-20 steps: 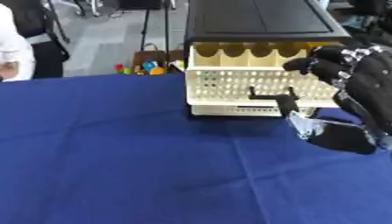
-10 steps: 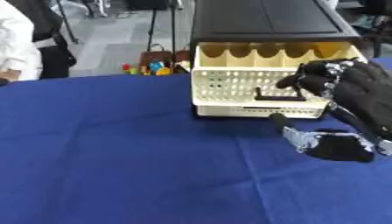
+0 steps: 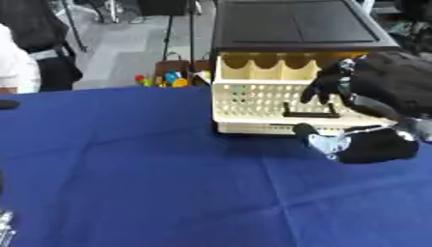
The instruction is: Pick up objects from table and place into drawer.
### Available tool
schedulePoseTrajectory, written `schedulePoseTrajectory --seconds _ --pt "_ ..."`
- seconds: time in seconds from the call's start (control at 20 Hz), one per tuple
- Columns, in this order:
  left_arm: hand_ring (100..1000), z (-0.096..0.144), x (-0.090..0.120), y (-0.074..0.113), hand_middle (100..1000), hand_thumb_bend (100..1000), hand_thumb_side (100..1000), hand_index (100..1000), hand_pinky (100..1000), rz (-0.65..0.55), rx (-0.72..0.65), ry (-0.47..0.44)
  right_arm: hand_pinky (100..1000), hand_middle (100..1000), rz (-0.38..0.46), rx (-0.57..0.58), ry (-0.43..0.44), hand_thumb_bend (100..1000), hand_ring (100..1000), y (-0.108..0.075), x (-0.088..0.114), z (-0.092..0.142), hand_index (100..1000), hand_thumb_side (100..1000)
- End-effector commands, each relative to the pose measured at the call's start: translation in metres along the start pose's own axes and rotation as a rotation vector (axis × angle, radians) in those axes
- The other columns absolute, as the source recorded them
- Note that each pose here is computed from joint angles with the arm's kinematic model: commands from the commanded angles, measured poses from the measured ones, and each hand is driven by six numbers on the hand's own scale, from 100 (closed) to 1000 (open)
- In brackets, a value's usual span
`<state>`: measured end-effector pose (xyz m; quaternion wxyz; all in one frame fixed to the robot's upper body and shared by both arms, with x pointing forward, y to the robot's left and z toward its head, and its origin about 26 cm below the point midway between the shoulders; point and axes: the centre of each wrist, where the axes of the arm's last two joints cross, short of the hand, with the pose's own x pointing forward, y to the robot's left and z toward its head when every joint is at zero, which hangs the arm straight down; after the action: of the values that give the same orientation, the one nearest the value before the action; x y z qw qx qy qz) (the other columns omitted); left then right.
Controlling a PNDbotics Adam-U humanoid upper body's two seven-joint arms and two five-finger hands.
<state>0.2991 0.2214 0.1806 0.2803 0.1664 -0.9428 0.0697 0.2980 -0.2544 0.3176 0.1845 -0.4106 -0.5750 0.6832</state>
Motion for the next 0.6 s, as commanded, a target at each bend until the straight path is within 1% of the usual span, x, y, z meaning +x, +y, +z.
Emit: schedulePoseTrajectory --seconds 0.05,0.3,0.6 --pt "752 -0.0019 0.0042 -0.0015 696 451 935 935 563 0.002 0.007 -0.020 148 546 0.015 0.000 0.012 275 450 -0.0118 -0.0003 0.0028 758 849" --pt "755 -0.0011 0.0047 -0.0034 699 431 936 930 563 0.015 0.000 -0.017 143 540 0.013 0.007 0.026 274 446 -0.0083 0.0024 0.0005 757 848" --pt "756 -0.0008 0.0049 -0.0042 701 427 936 929 562 0.030 -0.005 -0.016 142 539 -0.002 0.009 0.029 275 445 -0.0064 0.0047 -0.0015 757 845"
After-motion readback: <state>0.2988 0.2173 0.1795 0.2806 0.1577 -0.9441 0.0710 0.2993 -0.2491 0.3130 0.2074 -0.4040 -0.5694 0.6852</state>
